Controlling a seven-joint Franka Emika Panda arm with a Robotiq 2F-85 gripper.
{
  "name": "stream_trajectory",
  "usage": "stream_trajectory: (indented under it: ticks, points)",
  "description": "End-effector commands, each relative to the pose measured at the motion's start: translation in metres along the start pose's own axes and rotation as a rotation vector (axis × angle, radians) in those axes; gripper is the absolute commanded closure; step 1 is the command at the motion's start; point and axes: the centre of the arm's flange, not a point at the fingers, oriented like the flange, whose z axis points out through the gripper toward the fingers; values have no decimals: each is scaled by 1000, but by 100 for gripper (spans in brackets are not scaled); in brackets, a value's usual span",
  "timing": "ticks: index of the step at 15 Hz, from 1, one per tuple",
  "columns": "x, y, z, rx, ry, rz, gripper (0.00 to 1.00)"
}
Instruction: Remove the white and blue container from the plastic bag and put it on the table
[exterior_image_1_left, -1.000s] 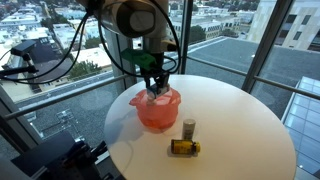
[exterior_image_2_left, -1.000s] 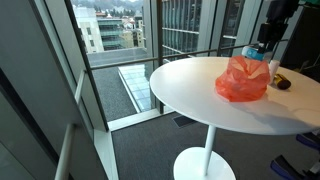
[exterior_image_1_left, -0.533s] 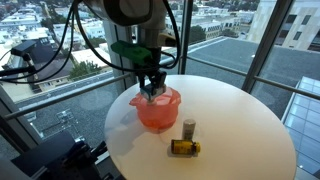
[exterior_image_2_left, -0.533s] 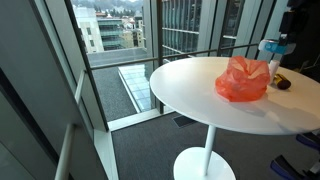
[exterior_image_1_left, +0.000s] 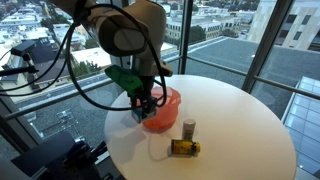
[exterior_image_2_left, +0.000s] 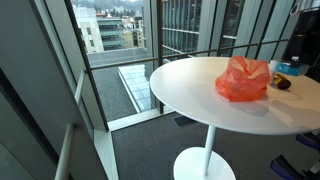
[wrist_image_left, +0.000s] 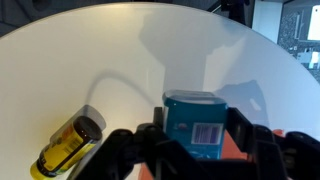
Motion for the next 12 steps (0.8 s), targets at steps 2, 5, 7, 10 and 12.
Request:
stream_trajectory:
  ticks: [2, 5, 7, 10, 12]
  points:
    - [-2, 16, 40, -22, -2, 45, 60]
    - [3, 28, 62, -23, 6, 83, 60]
    - [8, 39, 72, -26, 15, 109, 60]
    - [13, 57, 82, -24, 13, 140, 60]
    - [14, 64, 88, -27, 2, 157, 60]
